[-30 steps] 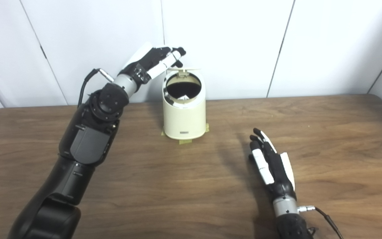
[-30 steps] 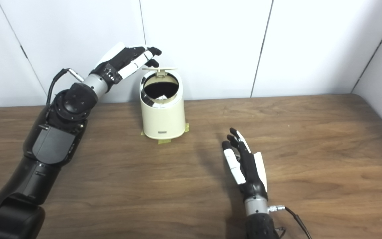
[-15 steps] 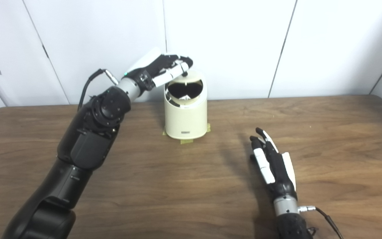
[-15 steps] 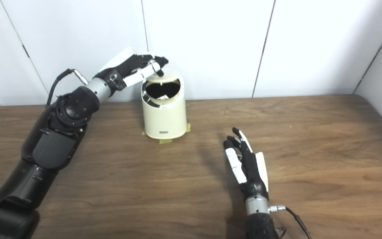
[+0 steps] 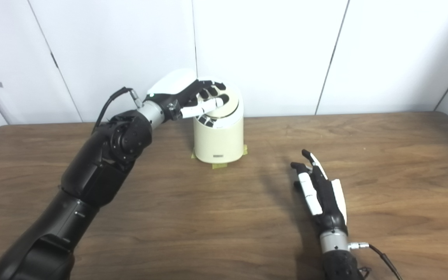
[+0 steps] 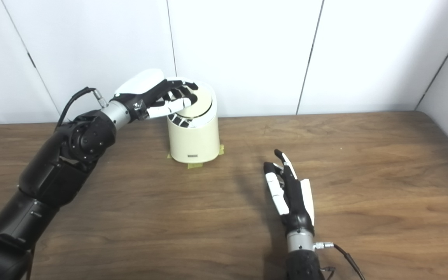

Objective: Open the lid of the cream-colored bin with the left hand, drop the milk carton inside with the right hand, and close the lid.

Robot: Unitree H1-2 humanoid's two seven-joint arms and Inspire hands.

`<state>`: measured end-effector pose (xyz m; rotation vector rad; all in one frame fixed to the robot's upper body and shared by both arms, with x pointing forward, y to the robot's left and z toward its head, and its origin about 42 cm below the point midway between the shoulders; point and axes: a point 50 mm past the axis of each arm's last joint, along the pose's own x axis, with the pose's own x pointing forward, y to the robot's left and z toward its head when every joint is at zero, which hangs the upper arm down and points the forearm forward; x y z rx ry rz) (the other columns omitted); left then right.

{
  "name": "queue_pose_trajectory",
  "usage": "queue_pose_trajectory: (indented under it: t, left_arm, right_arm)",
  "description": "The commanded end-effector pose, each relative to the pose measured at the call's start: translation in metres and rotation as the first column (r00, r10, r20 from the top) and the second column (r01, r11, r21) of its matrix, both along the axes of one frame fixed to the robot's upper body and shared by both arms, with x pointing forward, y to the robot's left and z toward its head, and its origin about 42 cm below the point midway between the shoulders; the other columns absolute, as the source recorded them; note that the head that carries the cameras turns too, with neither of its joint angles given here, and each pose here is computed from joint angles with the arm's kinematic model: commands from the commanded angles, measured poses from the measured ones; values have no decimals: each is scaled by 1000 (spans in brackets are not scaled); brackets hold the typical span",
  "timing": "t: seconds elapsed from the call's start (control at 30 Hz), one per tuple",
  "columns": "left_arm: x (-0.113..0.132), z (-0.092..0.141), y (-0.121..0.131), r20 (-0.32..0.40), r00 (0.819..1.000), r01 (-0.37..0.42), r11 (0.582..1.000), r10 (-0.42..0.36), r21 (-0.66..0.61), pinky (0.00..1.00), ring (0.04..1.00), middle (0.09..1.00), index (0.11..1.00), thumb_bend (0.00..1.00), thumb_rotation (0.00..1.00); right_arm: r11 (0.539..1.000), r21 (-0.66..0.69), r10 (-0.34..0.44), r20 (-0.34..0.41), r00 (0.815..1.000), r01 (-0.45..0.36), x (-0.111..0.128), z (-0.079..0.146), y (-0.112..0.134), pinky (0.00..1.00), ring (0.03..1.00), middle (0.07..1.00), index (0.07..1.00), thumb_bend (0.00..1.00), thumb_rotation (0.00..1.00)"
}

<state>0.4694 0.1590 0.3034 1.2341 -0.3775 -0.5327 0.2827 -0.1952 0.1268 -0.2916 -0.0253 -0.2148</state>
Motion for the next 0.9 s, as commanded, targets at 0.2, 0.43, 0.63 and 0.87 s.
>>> queue_pose_trajectory:
  t: [0.2, 0.43, 0.63, 0.87]
  left_arm:
    - [-14, 11, 1, 133, 987, 55, 974, -86, 221, 864, 808, 817, 878, 567, 1000]
    - [-24, 3, -4, 156, 980, 80, 958, -126, 274, 872, 815, 816, 871, 546, 1000]
    - [-30, -3, -5, 172, 974, 86, 946, -145, 312, 871, 810, 813, 868, 542, 1000]
    - [-31, -12, -6, 170, 971, 95, 924, -168, 371, 887, 822, 819, 870, 555, 1000]
  right_arm:
    - [1000, -2, -19, 57, 998, 19, 7, 8, 0, 891, 807, 754, 902, 405, 968]
    - [1000, -13, -24, 59, 998, 25, 8, 9, 1, 899, 811, 757, 904, 394, 971]
    - [1000, -17, -26, 61, 998, 27, 9, 10, 0, 905, 816, 759, 906, 404, 985]
    - [999, -21, -32, 63, 997, 33, 10, 12, 0, 856, 792, 753, 905, 409, 987]
